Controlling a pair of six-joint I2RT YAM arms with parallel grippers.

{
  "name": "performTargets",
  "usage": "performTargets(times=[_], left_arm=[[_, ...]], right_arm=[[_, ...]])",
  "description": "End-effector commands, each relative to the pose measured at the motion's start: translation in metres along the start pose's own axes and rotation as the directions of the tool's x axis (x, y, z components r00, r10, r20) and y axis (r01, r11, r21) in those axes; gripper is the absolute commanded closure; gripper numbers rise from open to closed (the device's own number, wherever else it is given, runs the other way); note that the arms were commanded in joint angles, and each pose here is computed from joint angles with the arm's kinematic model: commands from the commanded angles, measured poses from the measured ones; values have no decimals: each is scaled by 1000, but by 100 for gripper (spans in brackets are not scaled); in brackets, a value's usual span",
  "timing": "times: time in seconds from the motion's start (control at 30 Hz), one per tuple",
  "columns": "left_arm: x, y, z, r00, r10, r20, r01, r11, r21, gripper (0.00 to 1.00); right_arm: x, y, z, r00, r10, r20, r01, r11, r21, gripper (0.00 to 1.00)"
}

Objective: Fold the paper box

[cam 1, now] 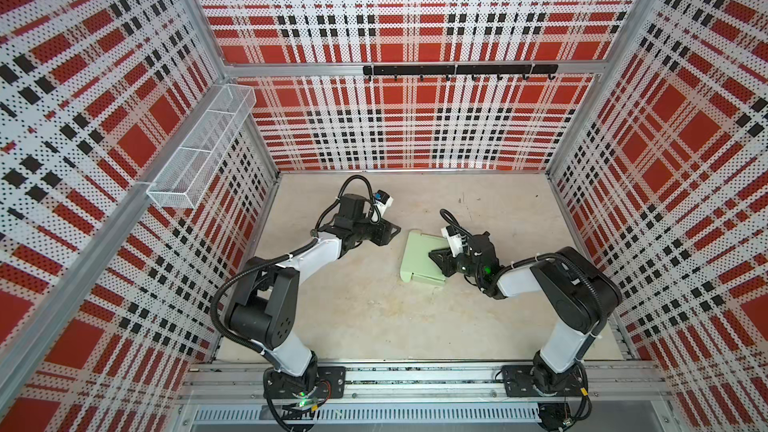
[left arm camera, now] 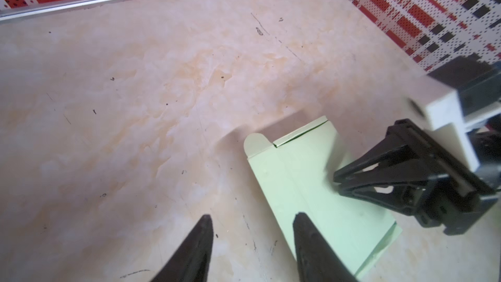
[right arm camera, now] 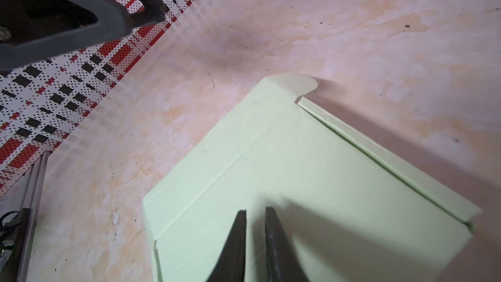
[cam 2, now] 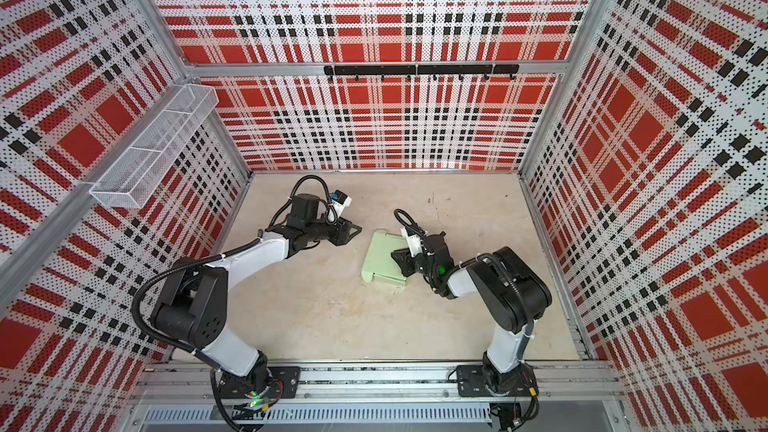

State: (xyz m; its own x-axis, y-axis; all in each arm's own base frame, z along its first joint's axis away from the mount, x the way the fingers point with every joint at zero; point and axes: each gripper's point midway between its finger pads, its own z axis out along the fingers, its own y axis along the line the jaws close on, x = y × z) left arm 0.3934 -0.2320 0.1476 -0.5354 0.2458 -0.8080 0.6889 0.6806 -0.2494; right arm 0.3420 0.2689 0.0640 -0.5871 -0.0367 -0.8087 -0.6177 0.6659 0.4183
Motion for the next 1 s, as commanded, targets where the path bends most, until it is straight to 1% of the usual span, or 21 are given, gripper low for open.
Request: performTargets(times=[0.0, 0.1, 0.27, 0.37, 0.53, 0.73, 0.83, 0.97], left_arm=[[-5, -38, 9, 996, 88, -11, -86, 992, 93, 52], [10, -60, 27, 976, 198, -85, -188, 976, 113, 54], [37, -72, 51, 953, 253, -168, -234, 964, 123, 55], [48, -72, 61, 948, 251, -198, -230, 965, 122, 56], [68, -64, 69, 940, 240, -242, -219, 969, 110, 60], [85, -64, 72, 936, 227, -270, -203, 972, 114, 70], [86, -69, 72, 935, 232, -269, -206, 971, 125, 72], [77, -77, 68, 943, 226, -243, -197, 971, 138, 77]], right_arm=[[8, -6, 6, 999, -11, -38, 12, 1000, 20, 83], [0, -3, 3, 999, -17, -30, 18, 999, 27, 83], [-20, 3, -13, 1000, -19, 4, 19, 998, 57, 82], [-28, 4, -22, 1000, 2, 19, -4, 997, 83, 82], [-33, 7, -31, 997, 61, 46, -65, 994, 83, 82], [-23, 9, -25, 994, 106, 13, -106, 991, 85, 82], [-15, 8, -18, 992, 129, 2, -129, 988, 89, 82], [4, -1, -6, 984, 170, -51, -164, 981, 106, 82]])
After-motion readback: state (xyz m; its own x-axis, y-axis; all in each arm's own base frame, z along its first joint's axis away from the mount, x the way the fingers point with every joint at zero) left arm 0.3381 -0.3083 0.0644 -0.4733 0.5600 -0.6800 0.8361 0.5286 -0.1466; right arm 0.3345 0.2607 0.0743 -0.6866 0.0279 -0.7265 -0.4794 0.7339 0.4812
